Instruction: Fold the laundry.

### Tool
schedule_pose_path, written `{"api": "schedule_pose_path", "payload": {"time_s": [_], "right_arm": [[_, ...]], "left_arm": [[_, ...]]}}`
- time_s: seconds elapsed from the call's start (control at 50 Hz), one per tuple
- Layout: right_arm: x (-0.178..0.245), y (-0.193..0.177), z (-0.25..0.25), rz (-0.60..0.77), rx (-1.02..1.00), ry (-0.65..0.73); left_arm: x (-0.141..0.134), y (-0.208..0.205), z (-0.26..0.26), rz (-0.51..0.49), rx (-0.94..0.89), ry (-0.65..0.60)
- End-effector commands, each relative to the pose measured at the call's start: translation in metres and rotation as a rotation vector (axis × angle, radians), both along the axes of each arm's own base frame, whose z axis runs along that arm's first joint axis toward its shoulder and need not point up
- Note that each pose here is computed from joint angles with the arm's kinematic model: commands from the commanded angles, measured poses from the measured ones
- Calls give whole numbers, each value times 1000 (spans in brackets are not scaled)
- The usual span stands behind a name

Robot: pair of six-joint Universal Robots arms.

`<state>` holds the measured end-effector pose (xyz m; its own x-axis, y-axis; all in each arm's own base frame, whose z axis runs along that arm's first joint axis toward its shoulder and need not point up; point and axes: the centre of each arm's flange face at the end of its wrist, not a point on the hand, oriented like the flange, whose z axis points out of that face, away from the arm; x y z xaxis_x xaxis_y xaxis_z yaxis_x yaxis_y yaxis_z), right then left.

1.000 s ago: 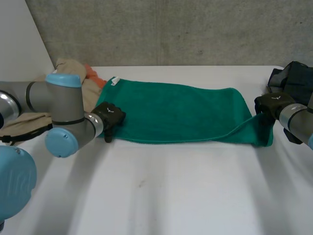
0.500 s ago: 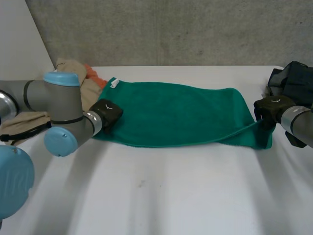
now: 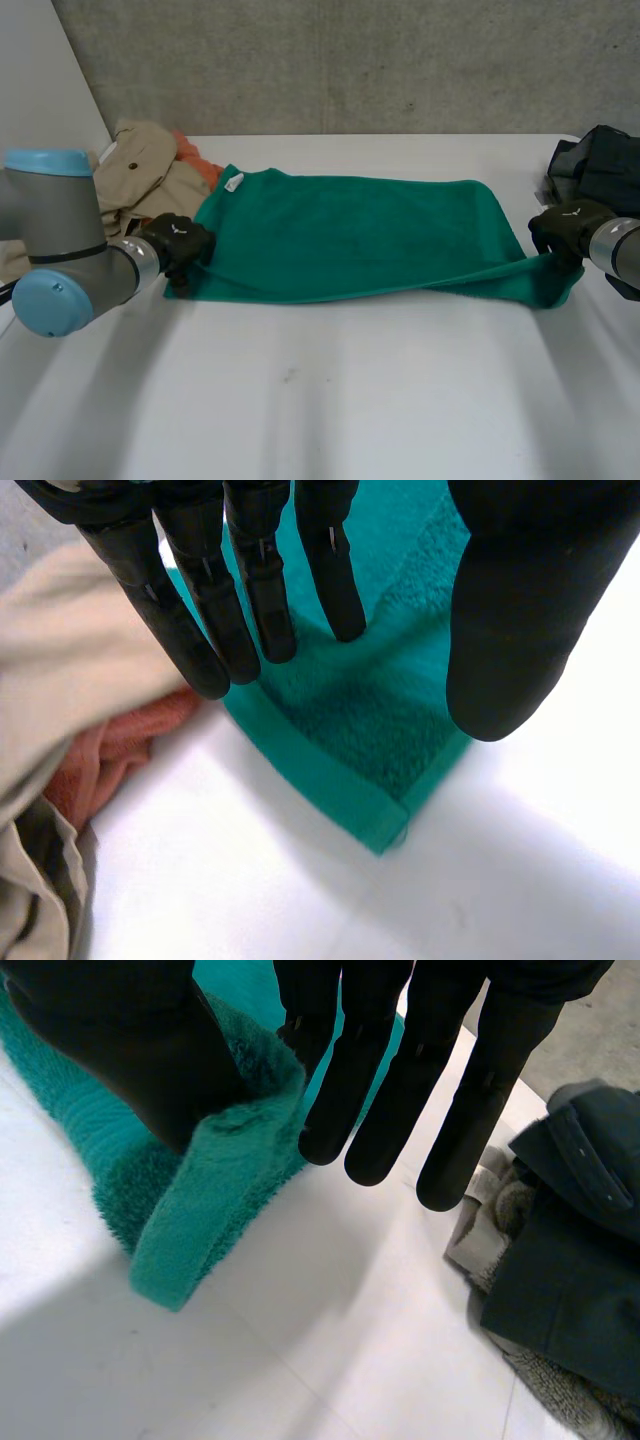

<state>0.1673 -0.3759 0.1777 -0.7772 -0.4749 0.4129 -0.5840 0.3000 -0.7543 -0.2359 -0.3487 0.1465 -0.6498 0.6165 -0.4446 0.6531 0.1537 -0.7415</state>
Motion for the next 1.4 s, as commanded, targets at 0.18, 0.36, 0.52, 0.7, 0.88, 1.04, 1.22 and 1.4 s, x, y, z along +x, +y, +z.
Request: {"api": "schedule_pose_path", "payload": {"time_s": [0.18,0.36,0.52,0.7,0.88,1.04,1.22,1.4], "right_arm": [[12,7,-12,21,25,6],[15,12,-16,32,40,9],[15,14,-19,33,52,11],[15,17,-22,33,66,12],[14,19,-24,34,74,14],[11,23,-17,28,71,12],[-8,50,3,131,141,112],[-47,92,4,400,346,373]], "left_arm": [[12,-13,-21,-45,8,-35],[9,-18,-28,-40,-13,-53],[5,-26,-27,-41,-69,-39],[1,-31,-33,-50,-92,-42],[-10,-31,-30,-78,-115,-40],[-15,-24,-27,-60,-112,-97],[20,38,10,-7,92,-169],[55,109,24,-111,287,-222]]}}
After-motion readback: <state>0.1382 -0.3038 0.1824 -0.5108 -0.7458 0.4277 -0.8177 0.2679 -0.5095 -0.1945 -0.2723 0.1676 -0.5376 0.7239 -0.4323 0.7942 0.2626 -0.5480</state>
